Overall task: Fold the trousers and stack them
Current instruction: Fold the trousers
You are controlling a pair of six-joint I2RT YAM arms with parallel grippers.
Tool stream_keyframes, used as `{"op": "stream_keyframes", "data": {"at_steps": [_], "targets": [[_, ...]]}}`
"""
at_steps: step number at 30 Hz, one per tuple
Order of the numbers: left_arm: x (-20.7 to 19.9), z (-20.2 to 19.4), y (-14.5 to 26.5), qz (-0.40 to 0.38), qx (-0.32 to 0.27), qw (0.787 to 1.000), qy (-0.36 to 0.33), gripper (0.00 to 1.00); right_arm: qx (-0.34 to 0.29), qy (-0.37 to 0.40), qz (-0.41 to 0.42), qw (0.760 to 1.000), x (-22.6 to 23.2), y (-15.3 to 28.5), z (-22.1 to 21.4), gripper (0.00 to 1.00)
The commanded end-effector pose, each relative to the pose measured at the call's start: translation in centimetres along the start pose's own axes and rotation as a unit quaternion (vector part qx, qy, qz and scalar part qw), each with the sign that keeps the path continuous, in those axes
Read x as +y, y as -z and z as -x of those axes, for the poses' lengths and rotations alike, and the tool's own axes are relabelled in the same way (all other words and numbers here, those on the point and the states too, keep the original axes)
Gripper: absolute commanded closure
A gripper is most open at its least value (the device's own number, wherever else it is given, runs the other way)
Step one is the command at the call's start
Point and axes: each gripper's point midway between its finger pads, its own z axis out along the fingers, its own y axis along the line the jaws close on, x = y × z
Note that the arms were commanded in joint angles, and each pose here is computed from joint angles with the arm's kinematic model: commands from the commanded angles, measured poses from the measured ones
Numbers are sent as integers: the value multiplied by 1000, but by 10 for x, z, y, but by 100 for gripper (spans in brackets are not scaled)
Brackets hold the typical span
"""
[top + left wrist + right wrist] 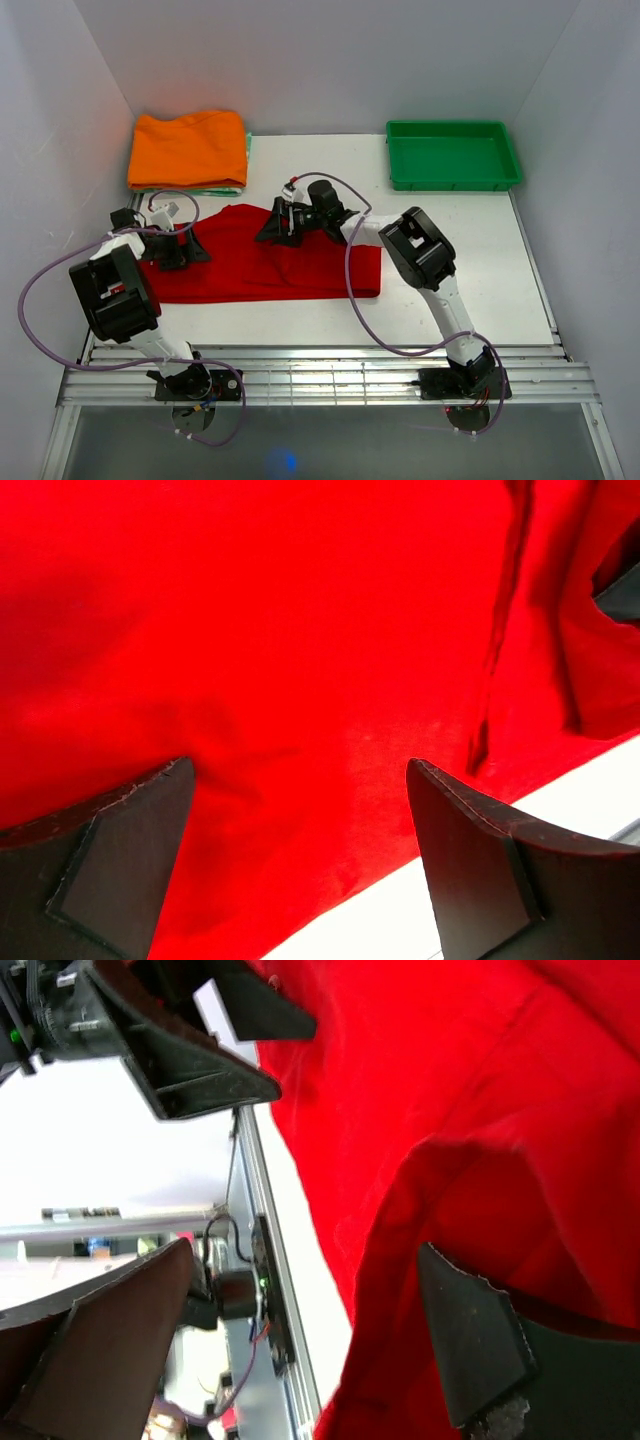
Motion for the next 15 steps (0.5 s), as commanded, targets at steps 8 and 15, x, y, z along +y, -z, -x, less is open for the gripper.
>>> {"op": "stream_keyframes", "data": {"at_steps": [8,15], "targets": [[-79,52,41,-83,-87,988,-93,2,12,305,116,945,168,103,46,3],[-138,65,37,-106,-84,978,-161,3,-42,222,-47,973,73,206,54,12]]}}
